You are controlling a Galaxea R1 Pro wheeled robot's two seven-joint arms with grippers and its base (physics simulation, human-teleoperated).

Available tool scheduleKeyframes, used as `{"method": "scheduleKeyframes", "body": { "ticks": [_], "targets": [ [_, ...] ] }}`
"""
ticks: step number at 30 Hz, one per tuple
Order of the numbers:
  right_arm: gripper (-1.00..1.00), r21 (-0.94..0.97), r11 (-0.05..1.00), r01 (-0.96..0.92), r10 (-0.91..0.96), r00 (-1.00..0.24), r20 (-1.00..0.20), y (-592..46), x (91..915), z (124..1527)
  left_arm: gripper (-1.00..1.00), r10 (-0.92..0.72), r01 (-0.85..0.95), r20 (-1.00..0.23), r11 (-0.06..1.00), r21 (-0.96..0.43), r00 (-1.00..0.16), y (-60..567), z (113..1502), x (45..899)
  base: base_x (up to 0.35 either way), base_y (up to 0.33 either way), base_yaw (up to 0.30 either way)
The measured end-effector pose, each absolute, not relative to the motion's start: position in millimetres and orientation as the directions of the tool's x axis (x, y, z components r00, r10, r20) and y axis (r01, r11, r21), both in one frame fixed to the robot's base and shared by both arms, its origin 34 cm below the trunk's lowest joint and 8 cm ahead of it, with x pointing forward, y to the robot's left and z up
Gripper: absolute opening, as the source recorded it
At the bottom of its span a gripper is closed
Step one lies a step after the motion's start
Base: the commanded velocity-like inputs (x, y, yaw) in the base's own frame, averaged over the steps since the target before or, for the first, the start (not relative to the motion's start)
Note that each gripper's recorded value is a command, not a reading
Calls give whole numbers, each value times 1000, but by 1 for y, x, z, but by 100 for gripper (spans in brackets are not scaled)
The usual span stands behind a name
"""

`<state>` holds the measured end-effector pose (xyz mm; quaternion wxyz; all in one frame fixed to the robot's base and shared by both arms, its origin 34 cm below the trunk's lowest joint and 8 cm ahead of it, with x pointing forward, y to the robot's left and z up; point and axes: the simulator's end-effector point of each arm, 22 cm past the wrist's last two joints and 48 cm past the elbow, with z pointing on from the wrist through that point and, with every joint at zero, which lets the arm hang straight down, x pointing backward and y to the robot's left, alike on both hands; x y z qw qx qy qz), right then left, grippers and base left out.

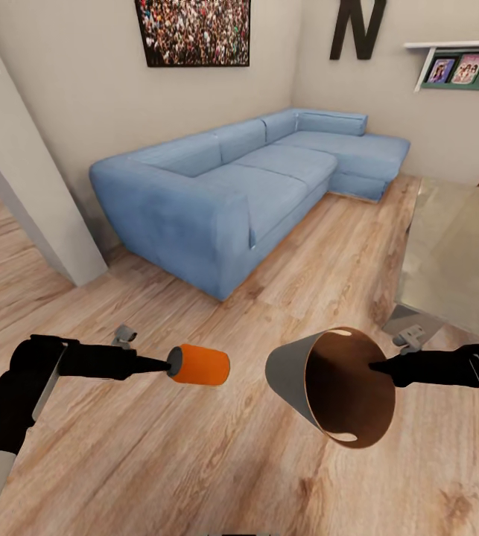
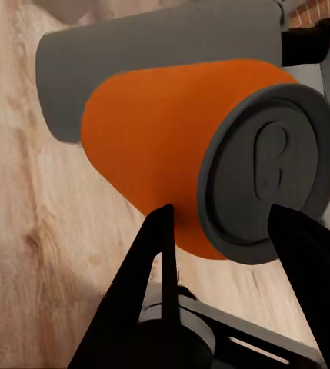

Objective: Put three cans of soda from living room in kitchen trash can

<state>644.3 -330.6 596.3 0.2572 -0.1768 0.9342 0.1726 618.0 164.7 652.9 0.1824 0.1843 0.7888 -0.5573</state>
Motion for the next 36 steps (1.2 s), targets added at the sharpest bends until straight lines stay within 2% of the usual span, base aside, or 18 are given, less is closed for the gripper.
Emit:
{"method": "scheduleKeyframes", "body": {
  "ticks": [12,20,36],
  "targets": [
    [-100,265,861,-434,-241,-806,-540,-324,646,624,-100,108,555,-551,302,-775,-828,160,698,623,0,0,0],
    [-100,276,851,-446,-262,-818,-513,-315,643,629,-100,68,609,-608,189,-771,-791,146,754,620,0,0,0],
    [-100,341,850,-402,-257,-881,-398,-304,628,613,-100,76,649,-646,158,-744,-759,138,803,620,0,0,0]
  ]
}}
